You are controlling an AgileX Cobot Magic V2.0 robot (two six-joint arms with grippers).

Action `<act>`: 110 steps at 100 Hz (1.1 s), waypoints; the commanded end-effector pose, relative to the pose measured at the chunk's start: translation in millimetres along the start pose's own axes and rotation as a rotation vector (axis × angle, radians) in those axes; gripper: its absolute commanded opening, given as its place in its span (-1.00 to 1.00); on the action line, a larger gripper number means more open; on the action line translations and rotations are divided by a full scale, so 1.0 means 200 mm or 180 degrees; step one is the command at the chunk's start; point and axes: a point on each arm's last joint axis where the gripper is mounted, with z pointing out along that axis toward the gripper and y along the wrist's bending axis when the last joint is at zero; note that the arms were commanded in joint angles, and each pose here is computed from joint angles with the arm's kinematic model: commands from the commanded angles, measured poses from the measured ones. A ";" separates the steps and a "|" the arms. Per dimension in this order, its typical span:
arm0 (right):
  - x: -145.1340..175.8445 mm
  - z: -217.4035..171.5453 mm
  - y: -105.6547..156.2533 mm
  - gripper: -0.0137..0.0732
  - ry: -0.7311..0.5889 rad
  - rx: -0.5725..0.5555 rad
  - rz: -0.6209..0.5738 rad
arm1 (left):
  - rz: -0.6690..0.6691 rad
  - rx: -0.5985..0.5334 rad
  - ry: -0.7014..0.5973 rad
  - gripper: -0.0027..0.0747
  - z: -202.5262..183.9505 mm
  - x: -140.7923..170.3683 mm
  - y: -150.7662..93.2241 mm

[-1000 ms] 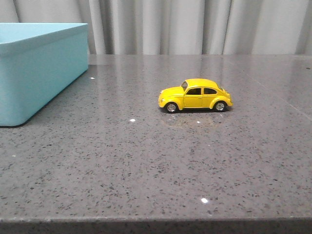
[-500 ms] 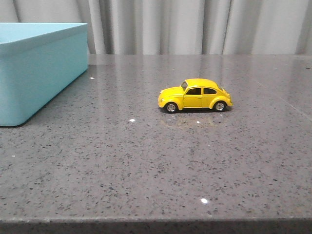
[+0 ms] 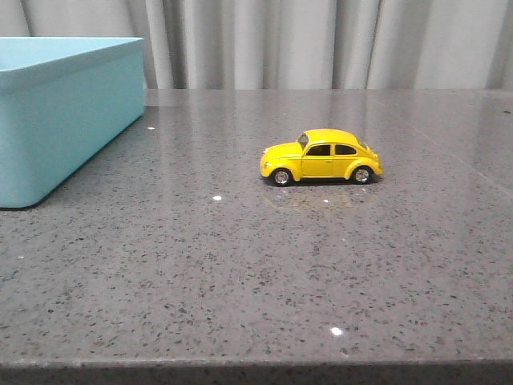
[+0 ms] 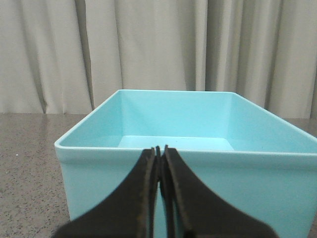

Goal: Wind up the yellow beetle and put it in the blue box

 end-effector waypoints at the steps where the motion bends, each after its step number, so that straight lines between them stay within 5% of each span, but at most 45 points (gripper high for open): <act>1: -0.11 -0.02 0.02 -0.83 -0.0396 -0.0054 -0.0016 | -0.0051 0.0031 -0.0325 -0.98 -0.01 -0.10 -0.01; 55: -0.43 -0.06 0.05 -0.82 -0.0063 0.0056 -0.0008 | -0.0057 0.0032 -0.0214 -0.98 0.15 -0.45 -0.04; 110: -0.59 0.35 0.07 -0.82 0.0929 0.0195 -0.0012 | -0.0055 0.0019 -0.0076 -0.98 0.26 -0.52 -0.04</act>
